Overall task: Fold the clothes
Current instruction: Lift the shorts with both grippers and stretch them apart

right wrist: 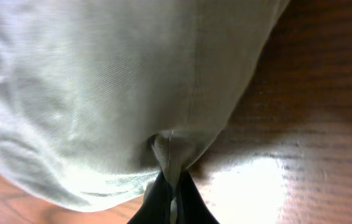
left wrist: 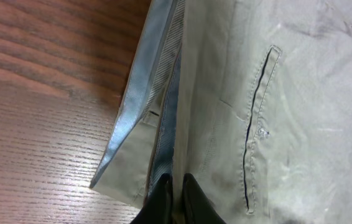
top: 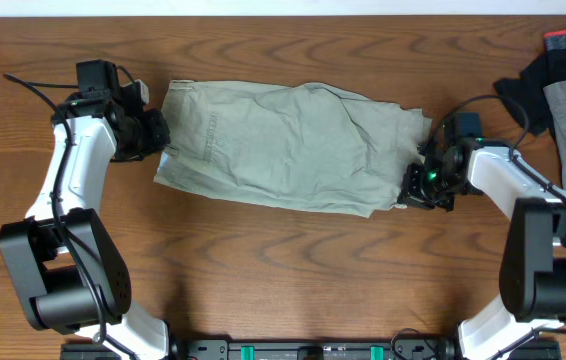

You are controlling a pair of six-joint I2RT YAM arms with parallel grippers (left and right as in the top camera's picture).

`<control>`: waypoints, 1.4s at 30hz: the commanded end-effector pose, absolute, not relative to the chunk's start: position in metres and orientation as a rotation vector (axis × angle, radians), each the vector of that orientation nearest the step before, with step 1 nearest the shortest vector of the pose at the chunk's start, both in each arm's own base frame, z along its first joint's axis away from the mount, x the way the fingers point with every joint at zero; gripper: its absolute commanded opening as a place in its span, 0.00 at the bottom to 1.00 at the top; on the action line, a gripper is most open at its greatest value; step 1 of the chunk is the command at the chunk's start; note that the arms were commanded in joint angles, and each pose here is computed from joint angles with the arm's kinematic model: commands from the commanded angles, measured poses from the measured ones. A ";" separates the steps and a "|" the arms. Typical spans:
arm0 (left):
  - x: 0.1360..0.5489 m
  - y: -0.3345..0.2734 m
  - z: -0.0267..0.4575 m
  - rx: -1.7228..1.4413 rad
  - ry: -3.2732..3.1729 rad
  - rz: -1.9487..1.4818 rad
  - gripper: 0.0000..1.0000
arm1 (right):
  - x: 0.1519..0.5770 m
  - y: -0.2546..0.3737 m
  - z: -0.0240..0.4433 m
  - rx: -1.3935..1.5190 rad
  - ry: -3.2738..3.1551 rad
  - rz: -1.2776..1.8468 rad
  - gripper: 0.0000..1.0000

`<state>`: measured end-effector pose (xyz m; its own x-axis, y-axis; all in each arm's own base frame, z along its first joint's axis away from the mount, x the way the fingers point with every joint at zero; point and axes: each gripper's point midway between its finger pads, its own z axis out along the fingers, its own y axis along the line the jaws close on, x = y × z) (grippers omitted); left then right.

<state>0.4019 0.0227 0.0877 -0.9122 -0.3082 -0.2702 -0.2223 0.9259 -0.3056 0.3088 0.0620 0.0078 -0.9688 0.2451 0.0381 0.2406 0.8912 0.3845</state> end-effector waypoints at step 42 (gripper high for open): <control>0.186 -0.008 0.485 -0.050 1.941 -0.139 0.06 | 0.263 -0.054 0.476 0.580 1.878 0.118 0.01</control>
<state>0.2010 -0.0171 0.4540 -0.4662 -0.1566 -0.8707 0.0588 0.9766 -0.2070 0.2803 -0.0286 0.4486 -0.3851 0.4421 -0.8101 0.2324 0.8960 0.3784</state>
